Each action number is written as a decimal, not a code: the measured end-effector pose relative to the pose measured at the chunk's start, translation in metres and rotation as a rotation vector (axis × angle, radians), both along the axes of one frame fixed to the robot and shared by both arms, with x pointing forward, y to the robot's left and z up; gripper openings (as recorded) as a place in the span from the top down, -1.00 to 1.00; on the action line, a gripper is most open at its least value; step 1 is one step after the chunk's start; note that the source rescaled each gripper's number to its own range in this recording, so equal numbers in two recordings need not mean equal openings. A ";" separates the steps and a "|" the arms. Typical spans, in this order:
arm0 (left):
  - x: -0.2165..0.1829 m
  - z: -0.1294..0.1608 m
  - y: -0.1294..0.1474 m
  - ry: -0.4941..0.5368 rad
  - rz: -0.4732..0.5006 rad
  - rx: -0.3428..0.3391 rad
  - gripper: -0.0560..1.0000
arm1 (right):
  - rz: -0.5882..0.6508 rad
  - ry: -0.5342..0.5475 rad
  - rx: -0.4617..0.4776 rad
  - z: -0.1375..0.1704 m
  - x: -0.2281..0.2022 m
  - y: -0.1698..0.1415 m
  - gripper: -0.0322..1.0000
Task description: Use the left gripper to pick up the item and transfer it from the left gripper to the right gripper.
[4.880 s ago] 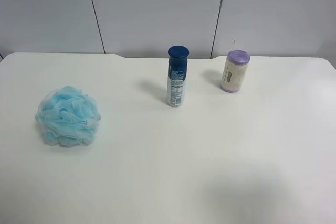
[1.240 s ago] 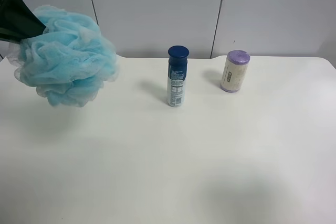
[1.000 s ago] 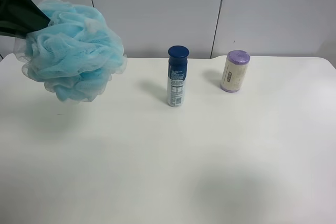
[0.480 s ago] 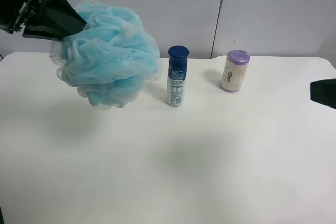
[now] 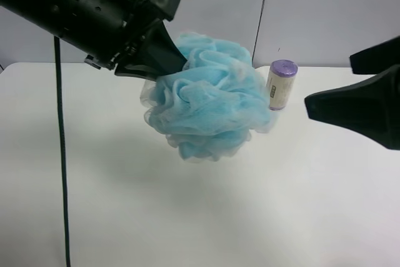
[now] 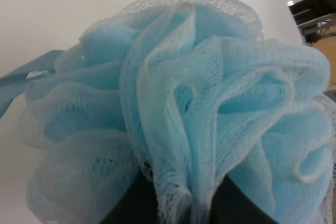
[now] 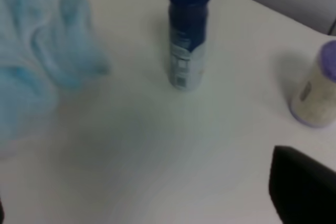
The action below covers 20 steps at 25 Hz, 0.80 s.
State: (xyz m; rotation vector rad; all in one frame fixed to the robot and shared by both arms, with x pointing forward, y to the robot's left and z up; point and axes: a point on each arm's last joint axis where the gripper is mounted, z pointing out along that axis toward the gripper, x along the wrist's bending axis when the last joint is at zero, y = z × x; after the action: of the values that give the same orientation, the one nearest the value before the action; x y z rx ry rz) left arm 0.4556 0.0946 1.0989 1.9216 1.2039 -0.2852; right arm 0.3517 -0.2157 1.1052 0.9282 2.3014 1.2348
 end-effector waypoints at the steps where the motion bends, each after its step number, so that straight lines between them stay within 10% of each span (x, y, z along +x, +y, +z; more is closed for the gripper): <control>1: -0.001 -0.002 -0.004 0.004 -0.007 -0.002 0.89 | 0.028 -0.005 0.003 -0.001 0.001 0.005 -0.99; 20: -0.002 -0.008 -0.024 0.037 -0.022 -0.083 0.89 | 0.220 -0.007 -0.114 -0.053 0.047 0.085 -0.82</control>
State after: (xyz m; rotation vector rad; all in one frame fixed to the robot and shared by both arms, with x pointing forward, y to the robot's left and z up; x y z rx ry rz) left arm 0.4538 0.0708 1.0913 1.8664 1.1777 -0.3786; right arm 0.3983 -0.1307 1.0526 0.6441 2.4919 1.1733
